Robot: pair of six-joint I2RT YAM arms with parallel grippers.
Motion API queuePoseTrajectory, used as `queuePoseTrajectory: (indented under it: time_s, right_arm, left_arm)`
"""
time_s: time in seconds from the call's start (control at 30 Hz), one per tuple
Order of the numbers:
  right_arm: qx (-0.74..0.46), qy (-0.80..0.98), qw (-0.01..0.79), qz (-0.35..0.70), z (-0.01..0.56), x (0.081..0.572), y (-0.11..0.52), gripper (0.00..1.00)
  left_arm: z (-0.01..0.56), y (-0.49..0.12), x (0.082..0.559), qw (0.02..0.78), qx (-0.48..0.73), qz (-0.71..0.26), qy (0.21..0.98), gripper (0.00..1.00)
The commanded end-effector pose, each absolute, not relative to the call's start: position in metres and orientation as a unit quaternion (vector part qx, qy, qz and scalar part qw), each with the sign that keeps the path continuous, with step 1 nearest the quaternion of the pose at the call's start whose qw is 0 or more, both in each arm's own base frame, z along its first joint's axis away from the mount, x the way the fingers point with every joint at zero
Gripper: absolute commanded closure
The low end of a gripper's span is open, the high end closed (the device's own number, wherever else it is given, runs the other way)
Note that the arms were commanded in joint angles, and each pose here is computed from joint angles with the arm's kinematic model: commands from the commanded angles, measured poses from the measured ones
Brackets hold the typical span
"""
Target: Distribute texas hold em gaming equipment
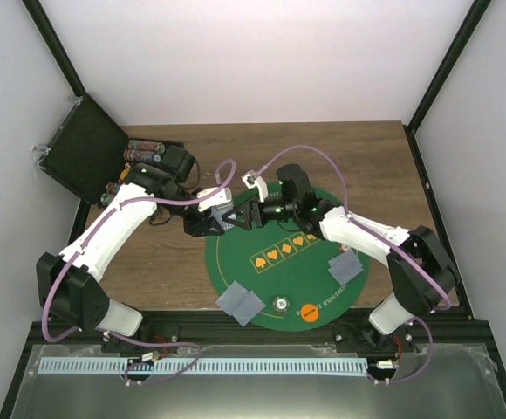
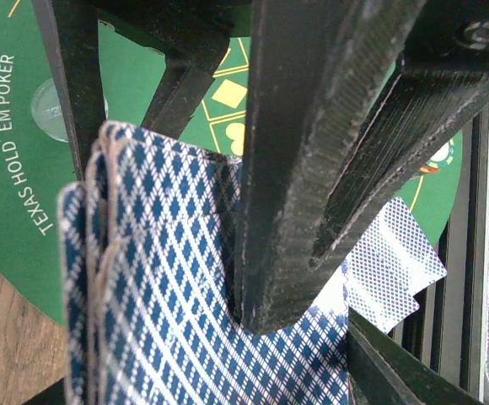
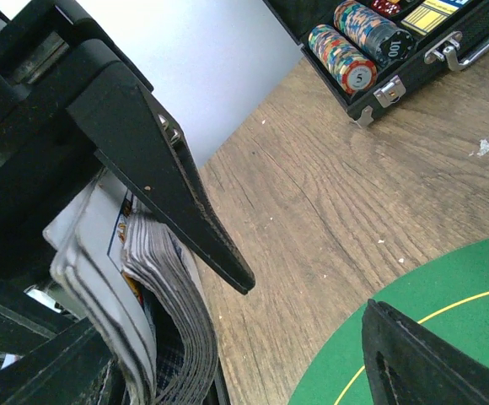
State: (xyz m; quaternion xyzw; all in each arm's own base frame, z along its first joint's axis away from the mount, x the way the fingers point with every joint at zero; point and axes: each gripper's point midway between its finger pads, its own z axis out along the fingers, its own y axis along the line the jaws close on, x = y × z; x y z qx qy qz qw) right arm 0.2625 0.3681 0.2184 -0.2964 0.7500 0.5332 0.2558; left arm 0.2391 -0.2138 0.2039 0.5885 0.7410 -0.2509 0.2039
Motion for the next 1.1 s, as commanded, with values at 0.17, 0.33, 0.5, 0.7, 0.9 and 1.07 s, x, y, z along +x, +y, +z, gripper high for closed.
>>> queuePoseTrajectory:
  time_s: [0.17,0.33,0.5,0.7,0.9,1.07]
  right_arm:
    - [-0.317,0.732,0.280,0.533,0.242,0.265,0.373,0.24]
    - [-0.327,0.724,0.287,0.534,0.248,0.263,0.373,0.24]
    - [-0.325,0.727,0.282,0.534,0.243,0.267,0.376,0.25]
    - [-0.318,0.737,0.280,0.526,0.237,0.275,0.380,0.26]
    - [-0.293,0.775,0.284,0.483,0.226,0.287,0.369,0.38]
    - [-0.268,0.795,0.291,0.459,0.221,0.291,0.354,0.42]
  left_arm:
    - [0.216,-0.217,0.239,0.219,0.593,-0.256,0.731,0.48]
    - [0.216,-0.216,0.238,0.217,0.594,-0.252,0.733,0.48]
    - [0.221,-0.217,0.236,0.223,0.595,-0.256,0.728,0.48]
    - [0.220,-0.217,0.240,0.223,0.596,-0.251,0.730,0.49]
    - [0.222,-0.214,0.243,0.236,0.598,-0.235,0.730,0.50]
    - [0.220,-0.214,0.246,0.234,0.596,-0.231,0.732,0.50]
